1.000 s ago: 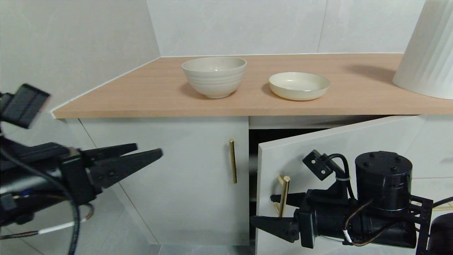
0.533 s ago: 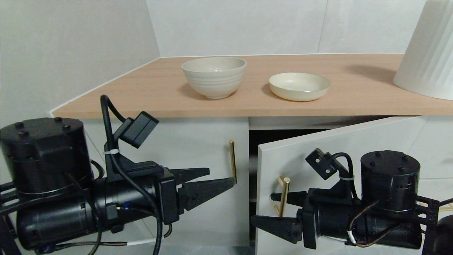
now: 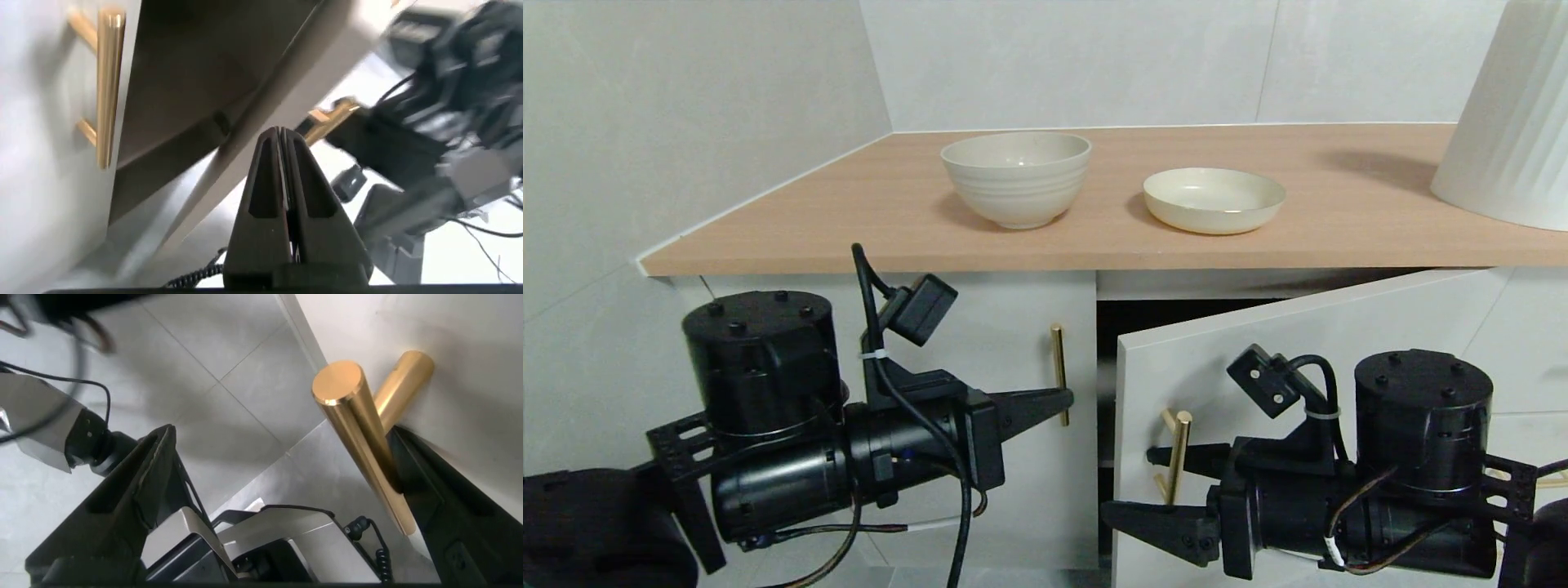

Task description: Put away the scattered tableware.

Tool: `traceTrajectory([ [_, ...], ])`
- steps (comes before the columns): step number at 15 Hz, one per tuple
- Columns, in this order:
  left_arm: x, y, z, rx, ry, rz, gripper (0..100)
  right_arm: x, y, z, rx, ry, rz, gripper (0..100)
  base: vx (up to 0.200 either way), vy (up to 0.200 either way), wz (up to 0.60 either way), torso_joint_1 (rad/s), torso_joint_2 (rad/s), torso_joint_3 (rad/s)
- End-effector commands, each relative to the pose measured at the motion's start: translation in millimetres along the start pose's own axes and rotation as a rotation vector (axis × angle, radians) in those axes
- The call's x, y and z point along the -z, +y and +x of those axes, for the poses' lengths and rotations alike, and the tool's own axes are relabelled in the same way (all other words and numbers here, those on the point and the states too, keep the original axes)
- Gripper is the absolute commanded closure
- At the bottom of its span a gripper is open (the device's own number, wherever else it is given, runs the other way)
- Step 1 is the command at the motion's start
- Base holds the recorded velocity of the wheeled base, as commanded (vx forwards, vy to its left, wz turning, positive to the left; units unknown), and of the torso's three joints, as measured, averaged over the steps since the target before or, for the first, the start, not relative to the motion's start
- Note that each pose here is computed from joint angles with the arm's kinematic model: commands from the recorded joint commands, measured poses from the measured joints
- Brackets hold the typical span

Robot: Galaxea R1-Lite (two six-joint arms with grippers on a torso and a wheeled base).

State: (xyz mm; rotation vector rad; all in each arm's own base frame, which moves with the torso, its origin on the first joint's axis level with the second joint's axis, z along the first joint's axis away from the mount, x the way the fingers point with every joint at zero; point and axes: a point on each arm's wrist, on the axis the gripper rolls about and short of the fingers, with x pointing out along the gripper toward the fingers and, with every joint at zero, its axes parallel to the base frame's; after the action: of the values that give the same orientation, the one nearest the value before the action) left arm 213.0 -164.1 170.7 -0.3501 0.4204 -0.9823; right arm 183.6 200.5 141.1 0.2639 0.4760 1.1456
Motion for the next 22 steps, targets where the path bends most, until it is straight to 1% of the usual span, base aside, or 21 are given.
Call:
traceTrajectory([
  [1, 15.7, 17.4, 25, -0.01, 0.064, -0.013, 100, 2, -1, 2, 0.004, 0.01, 0.006, 0, 0.0, 0.0, 0.0, 0.0, 0.0, 0.0],
  [2, 20.1, 24.3, 36, -0.005, 0.067, 0.011, 100, 2, -1, 1, 0.005, 0.011, 0.006, 0, 0.0, 0.0, 0.0, 0.0, 0.0, 0.0],
  [3, 24.0, 31.7, 48, -0.005, 0.065, 0.029, 100, 2, -1, 1, 0.005, 0.011, 0.006, 0, 0.0, 0.0, 0.0, 0.0, 0.0, 0.0],
  [4, 27.7, 39.6, 61, -0.001, 0.054, 0.039, 100, 2, -1, 1, 0.005, 0.011, 0.006, 0, 0.0, 0.0, 0.0, 0.0, 0.0, 0.0],
  [5, 29.5, 44.1, 69, 0.003, 0.045, 0.045, 100, 2, -1, 1, 0.005, 0.011, 0.006, 0, 0.0, 0.0, 0.0, 0.0, 0.0, 0.0],
  [6, 29.3, 46.2, 73, 0.006, 0.041, 0.047, 100, 2, -1, 1, 0.005, 0.011, 0.006, 0, 0.0, 0.0, 0.0, 0.0, 0.0, 0.0],
  [9, 22.5, 44.9, 86, 0.027, 0.017, 0.063, 100, 2, -2, 1, 0.006, 0.011, 0.007, 0, 0.0, 0.0, 0.0, 0.0, 0.0, 0.0],
  [10, 22.2, 47.1, 94, 0.031, 0.015, 0.066, 100, 3, -2, 2, 0.006, 0.012, 0.007, 0, 0.0, 0.0, 0.0, 0.0, 0.0, 0.0],
  [13, 22.8, 38.5, 100, 0.061, 0.014, 0.077, 100, 2, -4, 1, 0.014, 0.008, 0.008, 0, 0.0, 0.0, 0.0, 0.0, 0.0, 0.0],
  [15, 21.9, 31.4, 102, 0.08, 0.011, 0.086, 100, -1, -12, -5, 0.047, -0.01, 0.009, 0, 0.0, 0.0, 0.0, 0.0, 0.0, 0.0],
  [16, 20.7, 26.0, 101, 0.093, 0.006, 0.092, 100, -1, -19, -12, 0.082, -0.019, 0.016, 0, 0.0, 0.0, 0.0, 0.0, 0.0, 0.0],
  [17, 20.7, 26.0, 101, 0.093, 0.006, 0.092, 100, -1, -20, -12, 0.084, -0.017, 0.016, 0, 0.0, 0.0, 0.0, 0.0, 0.0, 0.0],
  [18, 17.7, 20.5, 97, 0.107, -0.008, 0.107, 100, 3, -24, -22, 0.115, -0.016, -0.004, 0, 0.0, 0.0, 0.0, 0.0, 0.0, 0.0],
  [20, 20.6, 18.8, 96, 0.115, -0.01, 0.129, 100, 9, -22, -32, 0.131, -0.007, -0.005, 0, 0.0, 0.0, 0.0, 0.0, 0.0, 0.0],
  [22, 23.1, 17.3, 95, 0.123, -0.013, 0.136, 100, 15, -21, -42, 0.171, -0.012, -0.001, 0, 0.0, 0.0, 0.0, 0.0, 0.0, 0.0],
])
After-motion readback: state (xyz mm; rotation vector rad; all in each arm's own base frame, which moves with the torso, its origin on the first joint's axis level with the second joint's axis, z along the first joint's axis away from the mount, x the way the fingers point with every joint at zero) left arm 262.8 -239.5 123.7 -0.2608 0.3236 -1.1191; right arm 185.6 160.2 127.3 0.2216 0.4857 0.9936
